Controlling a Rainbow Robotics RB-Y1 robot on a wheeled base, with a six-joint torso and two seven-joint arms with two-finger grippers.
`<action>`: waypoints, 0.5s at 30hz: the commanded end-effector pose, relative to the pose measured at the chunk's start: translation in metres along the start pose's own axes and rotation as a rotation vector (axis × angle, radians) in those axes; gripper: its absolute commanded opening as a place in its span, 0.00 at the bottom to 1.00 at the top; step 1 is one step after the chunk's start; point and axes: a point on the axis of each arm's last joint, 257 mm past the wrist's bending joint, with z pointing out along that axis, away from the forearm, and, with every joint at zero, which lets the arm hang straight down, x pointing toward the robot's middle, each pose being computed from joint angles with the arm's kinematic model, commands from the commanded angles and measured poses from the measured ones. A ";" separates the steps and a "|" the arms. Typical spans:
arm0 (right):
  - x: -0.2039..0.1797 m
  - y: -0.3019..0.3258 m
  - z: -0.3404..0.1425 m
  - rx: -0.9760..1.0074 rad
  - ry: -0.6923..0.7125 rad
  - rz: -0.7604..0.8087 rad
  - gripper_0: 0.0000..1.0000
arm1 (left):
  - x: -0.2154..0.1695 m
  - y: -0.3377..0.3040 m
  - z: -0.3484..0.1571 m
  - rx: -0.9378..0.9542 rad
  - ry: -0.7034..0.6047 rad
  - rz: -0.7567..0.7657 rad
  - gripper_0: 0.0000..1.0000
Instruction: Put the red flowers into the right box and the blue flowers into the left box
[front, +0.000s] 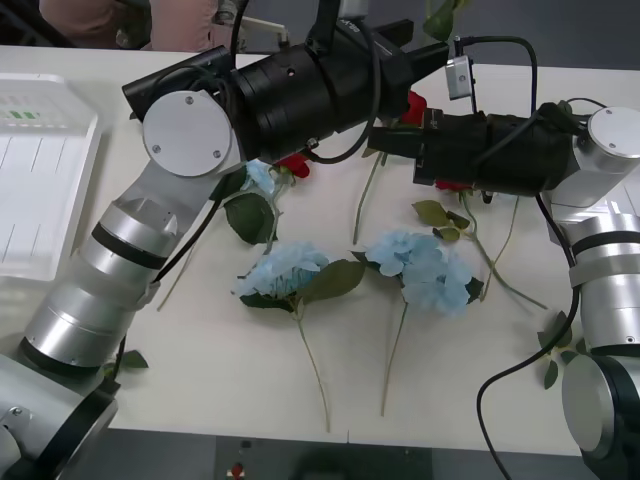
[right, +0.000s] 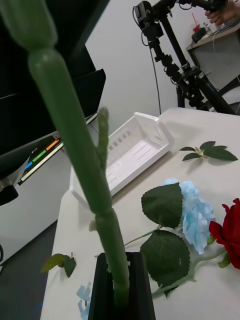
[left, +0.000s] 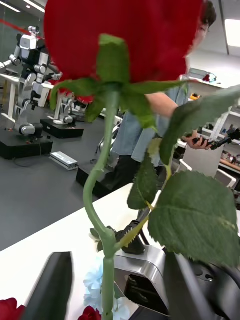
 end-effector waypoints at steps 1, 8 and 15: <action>-0.019 0.003 -0.002 -0.008 -0.005 -0.023 0.00 | -0.007 0.005 -0.006 -0.005 -0.007 -0.018 1.00; -0.020 -0.003 -0.013 0.015 0.014 -0.021 0.00 | 0.006 0.010 -0.016 -0.022 0.003 -0.025 1.00; -0.011 -0.025 -0.059 0.102 0.113 0.014 0.00 | 0.045 0.024 -0.042 -0.041 0.102 0.003 1.00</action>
